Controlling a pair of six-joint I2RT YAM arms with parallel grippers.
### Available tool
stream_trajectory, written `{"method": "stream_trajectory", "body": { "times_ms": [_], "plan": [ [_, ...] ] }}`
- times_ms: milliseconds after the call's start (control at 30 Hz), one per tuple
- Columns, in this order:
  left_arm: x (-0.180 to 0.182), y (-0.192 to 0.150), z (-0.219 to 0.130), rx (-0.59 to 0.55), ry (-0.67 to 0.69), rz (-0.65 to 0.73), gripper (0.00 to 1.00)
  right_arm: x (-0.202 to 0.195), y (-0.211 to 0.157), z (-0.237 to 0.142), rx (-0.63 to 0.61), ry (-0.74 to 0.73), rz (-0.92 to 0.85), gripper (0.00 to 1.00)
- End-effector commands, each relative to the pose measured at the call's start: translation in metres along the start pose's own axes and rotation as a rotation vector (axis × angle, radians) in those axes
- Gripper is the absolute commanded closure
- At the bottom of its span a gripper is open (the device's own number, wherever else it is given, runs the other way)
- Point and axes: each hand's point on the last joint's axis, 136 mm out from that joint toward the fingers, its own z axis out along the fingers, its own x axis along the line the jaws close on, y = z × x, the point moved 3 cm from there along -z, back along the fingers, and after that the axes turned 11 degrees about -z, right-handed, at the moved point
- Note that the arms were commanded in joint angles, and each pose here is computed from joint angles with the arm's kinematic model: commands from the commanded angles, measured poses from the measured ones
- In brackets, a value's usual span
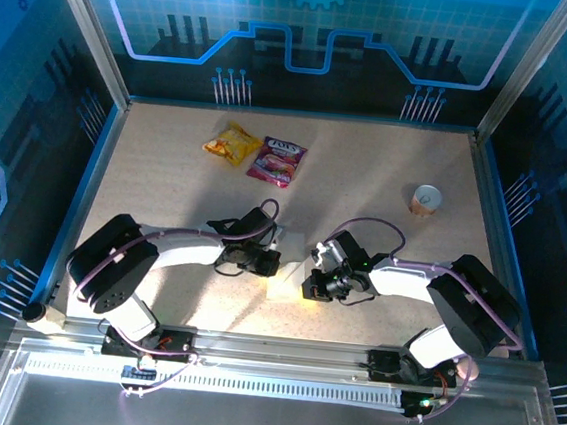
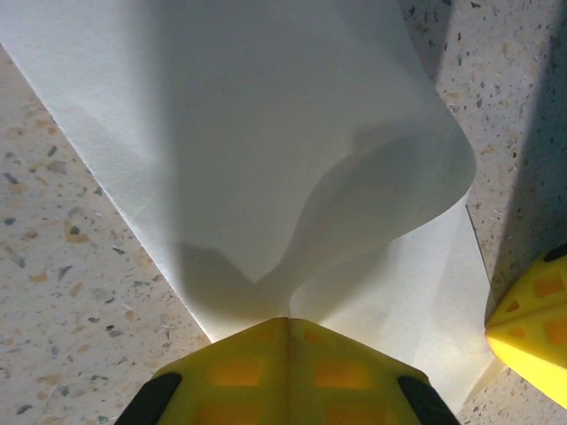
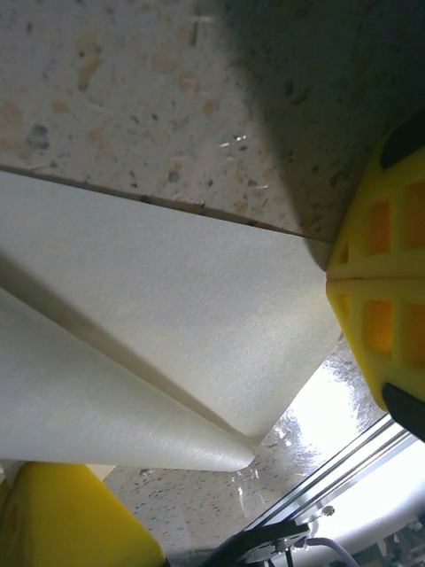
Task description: Fold a paper plane with a square sheet of paper (fold left side to right side)
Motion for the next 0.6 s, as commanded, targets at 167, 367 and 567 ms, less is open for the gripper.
{"method": "stream_trajectory", "body": {
  "times_ms": [167,367,567],
  "plan": [
    [0.003,0.005,0.002,-0.001,0.021,0.009,1.0,-0.024,-0.024,0.006,0.083,-0.123,0.039,1.0],
    [0.007,-0.001,0.006,0.014,0.02,-0.002,1.0,-0.024,-0.024,0.006,0.082,-0.125,0.038,1.0],
    [0.013,-0.007,0.014,0.04,0.035,-0.012,1.0,-0.019,-0.021,0.005,0.078,-0.109,0.029,1.0]
  ]
}}
